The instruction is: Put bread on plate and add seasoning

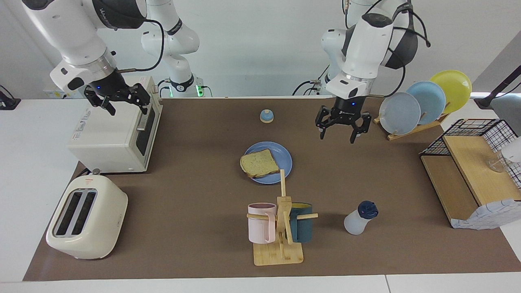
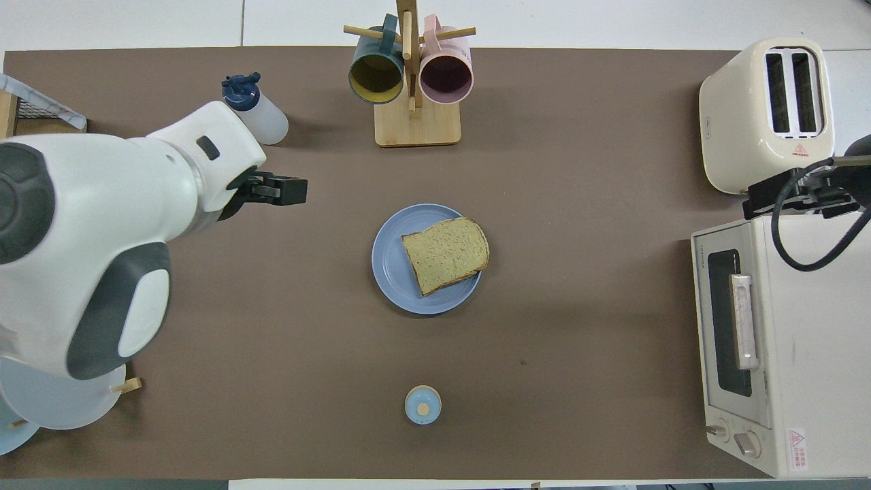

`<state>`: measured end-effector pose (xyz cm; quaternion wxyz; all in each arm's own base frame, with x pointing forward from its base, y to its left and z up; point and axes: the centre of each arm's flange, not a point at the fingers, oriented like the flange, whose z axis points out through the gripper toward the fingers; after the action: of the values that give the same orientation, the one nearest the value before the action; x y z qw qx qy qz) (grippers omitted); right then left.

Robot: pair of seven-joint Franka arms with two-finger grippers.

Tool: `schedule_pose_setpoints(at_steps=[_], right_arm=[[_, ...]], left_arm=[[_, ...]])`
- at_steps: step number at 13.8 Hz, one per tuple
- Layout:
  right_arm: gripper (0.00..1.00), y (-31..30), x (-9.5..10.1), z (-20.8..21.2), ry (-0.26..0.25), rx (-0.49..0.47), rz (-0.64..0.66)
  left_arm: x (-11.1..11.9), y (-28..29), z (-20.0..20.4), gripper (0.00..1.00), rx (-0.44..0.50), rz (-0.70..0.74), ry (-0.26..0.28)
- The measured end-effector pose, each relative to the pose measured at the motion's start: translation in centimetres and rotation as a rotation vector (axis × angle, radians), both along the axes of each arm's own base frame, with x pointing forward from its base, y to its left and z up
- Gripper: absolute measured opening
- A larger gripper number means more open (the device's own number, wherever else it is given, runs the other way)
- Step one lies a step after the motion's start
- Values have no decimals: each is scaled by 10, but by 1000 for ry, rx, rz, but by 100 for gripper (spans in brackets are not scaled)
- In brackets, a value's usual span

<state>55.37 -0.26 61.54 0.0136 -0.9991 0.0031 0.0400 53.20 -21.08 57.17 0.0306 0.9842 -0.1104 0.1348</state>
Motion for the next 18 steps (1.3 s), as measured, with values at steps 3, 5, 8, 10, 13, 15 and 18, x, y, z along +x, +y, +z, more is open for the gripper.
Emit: schedule_pose_setpoints(at_steps=[3, 5, 8, 10, 13, 15, 18], right_arm=[[100, 0, 0, 0, 0, 0, 0], [100, 0, 0, 0, 0, 0, 0], [100, 0, 0, 0, 0, 0, 0], [100, 0, 0, 0, 0, 0, 0], [100, 0, 0, 0, 0, 0, 0], [100, 0, 0, 0, 0, 0, 0], [100, 0, 0, 0, 0, 0, 0]], left_arm=[[6, 65, 18, 100, 73, -48, 108], [5, 119, 24, 100, 105, -86, 174], [-2, 188, 35, 100, 116, -95, 216], [-9, 194, 45, 100, 117, -94, 206], [-17, 184, 59, 100, 122, -109, 180], [-22, 185, 67, 100, 123, -107, 163], [-25, 183, 75, 100, 124, -110, 140]])
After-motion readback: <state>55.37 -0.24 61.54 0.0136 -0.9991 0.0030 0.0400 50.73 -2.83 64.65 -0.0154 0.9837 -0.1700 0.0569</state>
